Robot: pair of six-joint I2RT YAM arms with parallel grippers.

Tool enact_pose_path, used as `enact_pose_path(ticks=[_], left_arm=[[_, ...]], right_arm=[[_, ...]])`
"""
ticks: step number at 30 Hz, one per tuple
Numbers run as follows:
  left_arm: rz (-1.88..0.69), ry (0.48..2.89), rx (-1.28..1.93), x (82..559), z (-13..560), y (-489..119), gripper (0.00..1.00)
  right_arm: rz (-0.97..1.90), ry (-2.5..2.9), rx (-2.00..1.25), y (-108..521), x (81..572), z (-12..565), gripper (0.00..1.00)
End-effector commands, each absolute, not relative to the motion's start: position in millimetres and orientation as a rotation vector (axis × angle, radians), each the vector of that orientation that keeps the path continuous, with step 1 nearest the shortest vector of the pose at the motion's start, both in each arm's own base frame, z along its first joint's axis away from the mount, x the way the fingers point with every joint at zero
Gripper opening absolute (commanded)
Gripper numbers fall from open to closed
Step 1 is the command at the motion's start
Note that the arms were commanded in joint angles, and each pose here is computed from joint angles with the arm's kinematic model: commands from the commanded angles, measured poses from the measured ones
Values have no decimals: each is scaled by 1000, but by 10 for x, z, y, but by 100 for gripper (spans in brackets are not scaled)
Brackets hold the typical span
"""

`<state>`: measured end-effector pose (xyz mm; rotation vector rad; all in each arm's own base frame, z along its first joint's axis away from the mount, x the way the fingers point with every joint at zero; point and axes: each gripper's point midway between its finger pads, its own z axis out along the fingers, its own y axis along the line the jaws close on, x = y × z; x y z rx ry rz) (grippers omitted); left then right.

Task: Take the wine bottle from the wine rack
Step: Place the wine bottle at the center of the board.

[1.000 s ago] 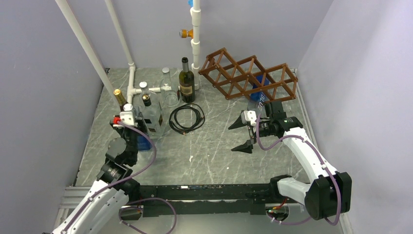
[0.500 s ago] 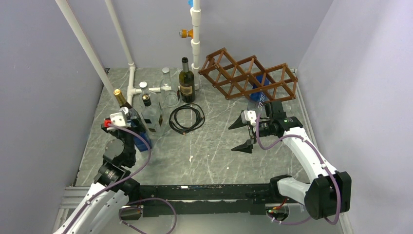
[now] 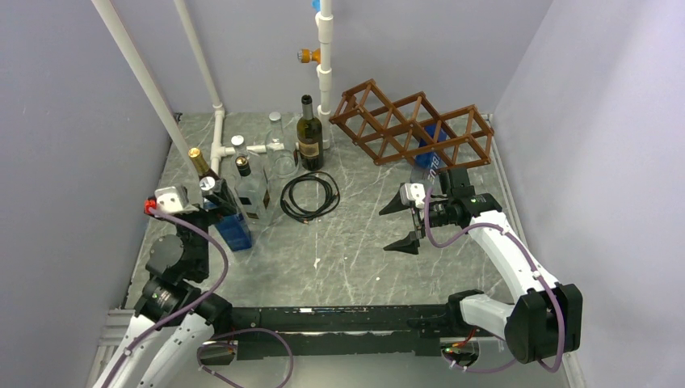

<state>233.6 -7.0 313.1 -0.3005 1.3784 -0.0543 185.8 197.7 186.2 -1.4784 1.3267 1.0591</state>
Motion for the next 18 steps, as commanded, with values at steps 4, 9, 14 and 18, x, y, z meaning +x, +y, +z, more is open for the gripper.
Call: enact_pose_path(ticks=[4,9,14,18], left_arm=[[-172,1404,-221,2169,3413,-210,99],[-226,1407,-169,2032,3587,-263,99],[-323,1424,-39,1927,3775,-482,99],[-435,1438,65,1906,3844,-751,99]], right_arm=[[1029,1268,-1486,1980,1904,1909,99],[1020,1269,-1485,1968,1914,1914,99],[1007,1278,-1482,1945,1931,1911,99],[995,1282,-1471,1918,1953,1930,99]])
